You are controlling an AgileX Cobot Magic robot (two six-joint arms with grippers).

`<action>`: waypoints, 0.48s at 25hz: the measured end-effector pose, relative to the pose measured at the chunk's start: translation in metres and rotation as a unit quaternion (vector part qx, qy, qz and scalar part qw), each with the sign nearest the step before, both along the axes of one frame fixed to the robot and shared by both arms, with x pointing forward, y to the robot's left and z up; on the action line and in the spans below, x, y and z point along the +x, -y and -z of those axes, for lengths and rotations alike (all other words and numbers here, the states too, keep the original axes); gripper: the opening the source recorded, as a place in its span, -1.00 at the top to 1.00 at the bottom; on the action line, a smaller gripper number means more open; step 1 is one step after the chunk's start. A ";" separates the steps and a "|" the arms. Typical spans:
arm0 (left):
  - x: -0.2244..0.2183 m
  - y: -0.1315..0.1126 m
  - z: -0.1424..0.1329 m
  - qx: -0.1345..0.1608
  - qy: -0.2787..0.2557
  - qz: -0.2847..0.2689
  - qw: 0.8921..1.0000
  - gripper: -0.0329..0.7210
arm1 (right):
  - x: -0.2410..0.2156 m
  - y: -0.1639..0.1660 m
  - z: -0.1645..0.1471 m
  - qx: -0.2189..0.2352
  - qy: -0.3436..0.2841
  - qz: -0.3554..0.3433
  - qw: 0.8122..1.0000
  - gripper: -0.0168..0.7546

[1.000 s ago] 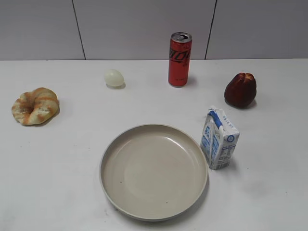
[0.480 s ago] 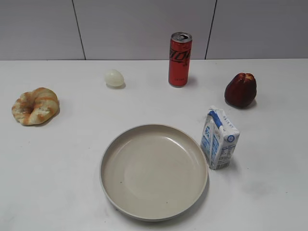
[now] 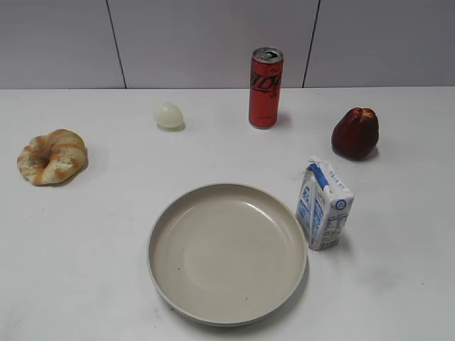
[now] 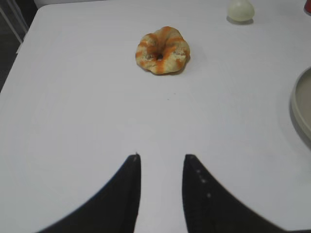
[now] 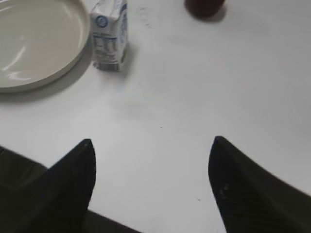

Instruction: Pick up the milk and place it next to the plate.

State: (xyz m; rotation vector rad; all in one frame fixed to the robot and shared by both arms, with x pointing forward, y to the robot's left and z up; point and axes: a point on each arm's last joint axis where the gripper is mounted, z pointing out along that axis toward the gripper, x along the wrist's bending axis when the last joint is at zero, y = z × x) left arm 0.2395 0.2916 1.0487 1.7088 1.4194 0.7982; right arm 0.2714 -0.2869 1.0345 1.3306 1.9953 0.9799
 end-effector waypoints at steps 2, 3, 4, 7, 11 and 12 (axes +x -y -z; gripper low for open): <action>0.000 0.000 0.000 0.000 0.000 0.000 1.000 0.30 | -0.006 0.005 -0.002 0.008 0.026 0.042 0.999 -0.44; 0.000 0.000 0.000 0.000 0.000 0.000 1.000 0.30 | -0.009 0.007 -0.002 0.011 0.038 0.063 0.997 -0.44; 0.000 0.000 0.000 0.000 0.000 0.000 1.000 0.30 | -0.012 0.008 -0.003 0.013 0.049 0.083 0.995 -0.44; 0.000 0.000 0.000 0.000 0.000 0.000 1.000 0.30 | -0.021 0.011 -0.004 0.018 0.080 0.124 0.989 -0.44; 0.000 0.000 0.000 0.000 0.000 0.000 1.000 0.30 | -0.024 0.011 -0.004 0.020 0.094 0.135 0.986 -0.44; 0.000 0.000 0.000 0.000 0.000 0.000 1.000 0.30 | -0.025 0.011 -0.004 0.019 0.094 0.135 0.986 -0.44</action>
